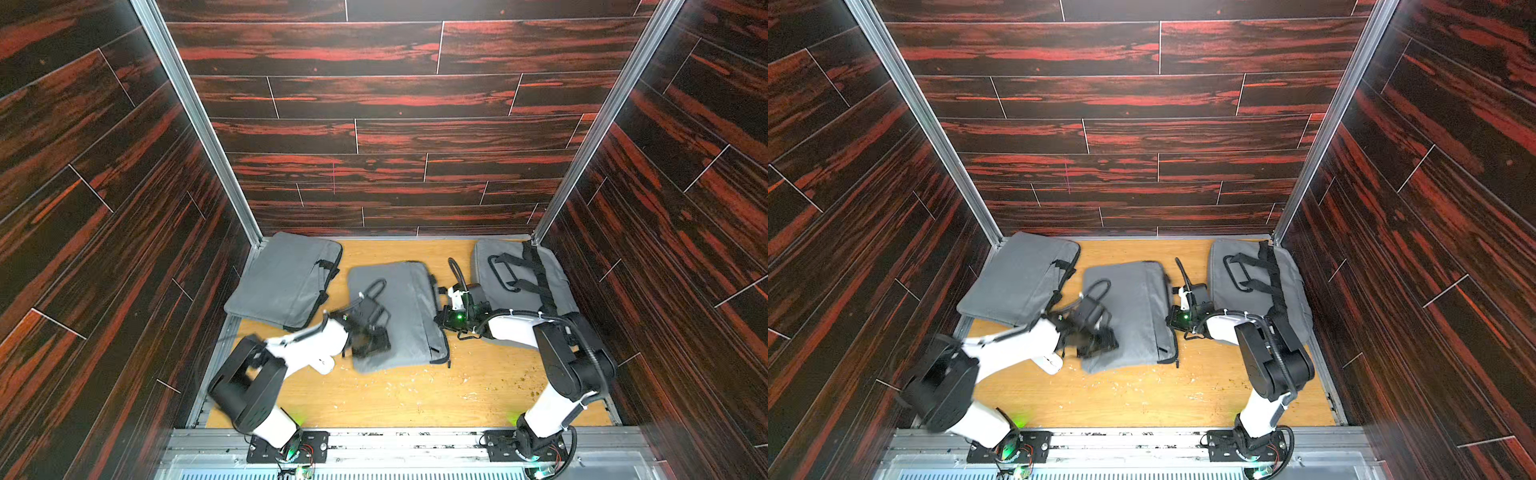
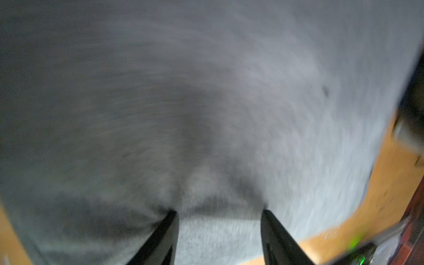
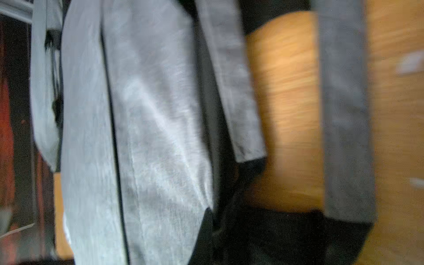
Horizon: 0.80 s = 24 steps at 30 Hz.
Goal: Put the mouse into the laptop bag
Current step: Adjust the zippered laptop bag at the center of the board.
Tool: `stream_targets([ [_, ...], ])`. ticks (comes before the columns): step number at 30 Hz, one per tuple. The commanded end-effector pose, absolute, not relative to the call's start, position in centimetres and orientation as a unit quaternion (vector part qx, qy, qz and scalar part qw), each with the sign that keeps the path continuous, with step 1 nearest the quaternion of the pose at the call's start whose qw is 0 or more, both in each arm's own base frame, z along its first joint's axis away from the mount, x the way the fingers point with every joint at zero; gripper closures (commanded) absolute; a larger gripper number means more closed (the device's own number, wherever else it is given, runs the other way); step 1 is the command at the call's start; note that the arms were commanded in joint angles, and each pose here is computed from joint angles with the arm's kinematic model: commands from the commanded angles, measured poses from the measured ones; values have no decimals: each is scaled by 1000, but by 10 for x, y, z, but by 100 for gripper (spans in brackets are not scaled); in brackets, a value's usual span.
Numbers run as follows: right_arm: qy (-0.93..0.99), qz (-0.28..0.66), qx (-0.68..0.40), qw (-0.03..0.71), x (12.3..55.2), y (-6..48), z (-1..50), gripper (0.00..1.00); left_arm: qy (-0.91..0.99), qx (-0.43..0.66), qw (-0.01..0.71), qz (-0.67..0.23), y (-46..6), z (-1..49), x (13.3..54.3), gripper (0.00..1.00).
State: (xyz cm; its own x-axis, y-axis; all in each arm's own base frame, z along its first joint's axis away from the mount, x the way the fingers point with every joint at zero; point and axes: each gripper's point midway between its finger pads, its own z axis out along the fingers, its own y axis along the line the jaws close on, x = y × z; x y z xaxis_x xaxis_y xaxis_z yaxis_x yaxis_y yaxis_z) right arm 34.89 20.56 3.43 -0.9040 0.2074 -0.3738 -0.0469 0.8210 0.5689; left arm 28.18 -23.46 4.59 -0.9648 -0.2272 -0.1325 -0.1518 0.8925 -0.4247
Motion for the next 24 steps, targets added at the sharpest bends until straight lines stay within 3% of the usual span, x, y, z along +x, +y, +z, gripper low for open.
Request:
stream_targets([
  [1,919,339,9,200,330,226,56,100,972,-95,112,-183,-222,9,333,40],
  [7,919,335,28,204,334,224,55,100,970,-101,138,-174,-217,18,405,40],
  [11,918,337,41,204,339,225,51,100,961,-86,172,-198,-225,56,415,39],
  [17,913,352,50,199,350,233,50,100,949,4,249,-196,-240,128,348,38],
  [20,910,359,50,201,354,237,54,100,944,83,261,-185,-268,126,297,42],
  [24,913,354,45,196,357,238,58,100,935,135,266,-194,-292,96,254,42],
])
